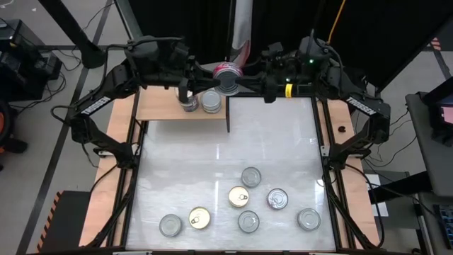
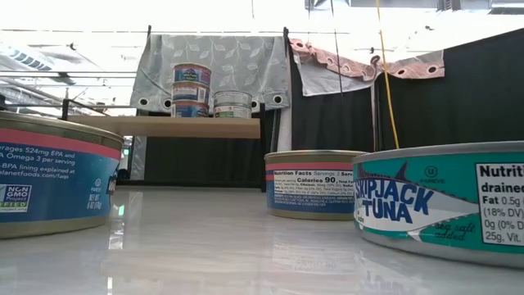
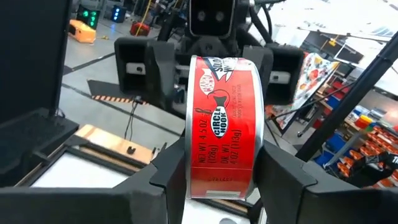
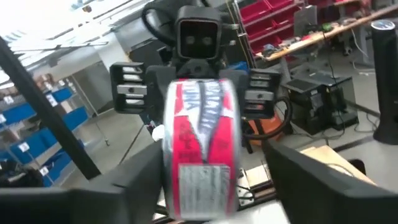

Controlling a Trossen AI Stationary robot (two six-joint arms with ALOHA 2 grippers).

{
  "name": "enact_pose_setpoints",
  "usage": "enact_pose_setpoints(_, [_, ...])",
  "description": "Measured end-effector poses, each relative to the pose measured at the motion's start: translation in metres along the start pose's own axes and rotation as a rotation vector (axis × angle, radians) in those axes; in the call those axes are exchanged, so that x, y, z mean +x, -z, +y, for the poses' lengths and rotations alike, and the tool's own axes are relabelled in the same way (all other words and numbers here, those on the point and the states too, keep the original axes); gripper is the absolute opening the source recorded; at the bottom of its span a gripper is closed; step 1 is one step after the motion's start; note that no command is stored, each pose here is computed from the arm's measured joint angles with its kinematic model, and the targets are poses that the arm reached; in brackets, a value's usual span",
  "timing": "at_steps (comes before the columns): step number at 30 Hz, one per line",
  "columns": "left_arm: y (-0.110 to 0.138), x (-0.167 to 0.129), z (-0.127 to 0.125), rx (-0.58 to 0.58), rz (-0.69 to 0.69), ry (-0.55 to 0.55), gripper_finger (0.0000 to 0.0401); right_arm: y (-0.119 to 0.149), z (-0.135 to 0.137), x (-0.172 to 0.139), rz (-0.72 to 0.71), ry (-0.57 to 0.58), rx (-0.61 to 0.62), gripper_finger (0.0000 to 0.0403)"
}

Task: Stack canned seafood by type on shelf
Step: Put the red tuna can on the the shelf

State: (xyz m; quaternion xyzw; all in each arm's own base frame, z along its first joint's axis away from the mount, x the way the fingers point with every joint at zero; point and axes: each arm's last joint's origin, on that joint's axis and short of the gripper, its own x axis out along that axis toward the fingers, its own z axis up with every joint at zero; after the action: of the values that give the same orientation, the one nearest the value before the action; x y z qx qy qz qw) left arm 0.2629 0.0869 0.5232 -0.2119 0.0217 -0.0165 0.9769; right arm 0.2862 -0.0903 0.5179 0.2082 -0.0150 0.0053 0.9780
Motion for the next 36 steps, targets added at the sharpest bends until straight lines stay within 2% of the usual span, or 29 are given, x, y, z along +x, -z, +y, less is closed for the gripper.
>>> enact_pose_setpoints(4, [-0.003, -0.018, -0.004, -0.001, 0.002, -0.018, 0.0155, -0.005, 0.0, -0.01, -0.012, 0.016, 0.02, 0.0346])
enact_pose_setpoints(7, [0.0, -0.035, -0.008, -0.026, 0.048, -0.053, 0.0155, -0.01, -0.001, -0.021, -0.023, 0.032, 0.016, 0.0388])
enact_pose_setpoints(9, [0.007, -0.05, -0.012, -0.062, 0.117, -0.115, 0.0155, -0.013, -0.002, -0.026, -0.026, 0.05, 0.004, 0.0395])
enact_pose_setpoints(15, [0.04, -0.096, -0.029, -0.186, 0.379, -0.339, 0.0154, -0.017, -0.009, -0.044, -0.011, 0.119, -0.016, 0.0381])
enact_pose_setpoints(19, [0.065, -0.111, -0.037, -0.196, 0.572, -0.542, 0.0154, -0.019, -0.015, -0.048, -0.014, 0.15, -0.019, 0.038])
enact_pose_setpoints(22, [0.074, -0.108, -0.038, -0.098, 0.607, -0.722, 0.0154, -0.021, -0.019, -0.05, -0.021, 0.167, -0.024, 0.038])
enact_pose_setpoints(26, [0.083, -0.088, -0.036, 0.032, 0.607, -0.86, 0.0154, -0.023, -0.022, -0.053, -0.029, 0.185, -0.037, 0.038])
enact_pose_setpoints(30, [0.11, -0.065, -0.03, 0.085, 0.737, -0.885, 0.0154, -0.024, -0.025, -0.054, -0.035, 0.195, -0.03, 0.038])
enact_pose_setpoints(34, [0.148, -0.048, -0.03, 0.094, 0.898, -0.865, 0.0154, -0.025, -0.022, -0.059, -0.036, 0.197, -0.023, 0.038])
enact_pose_setpoints(36, [0.165, -0.042, -0.029, 0.119, 0.941, -0.898, 0.0154, -0.025, -0.022, -0.06, -0.027, 0.199, -0.02, 0.038])
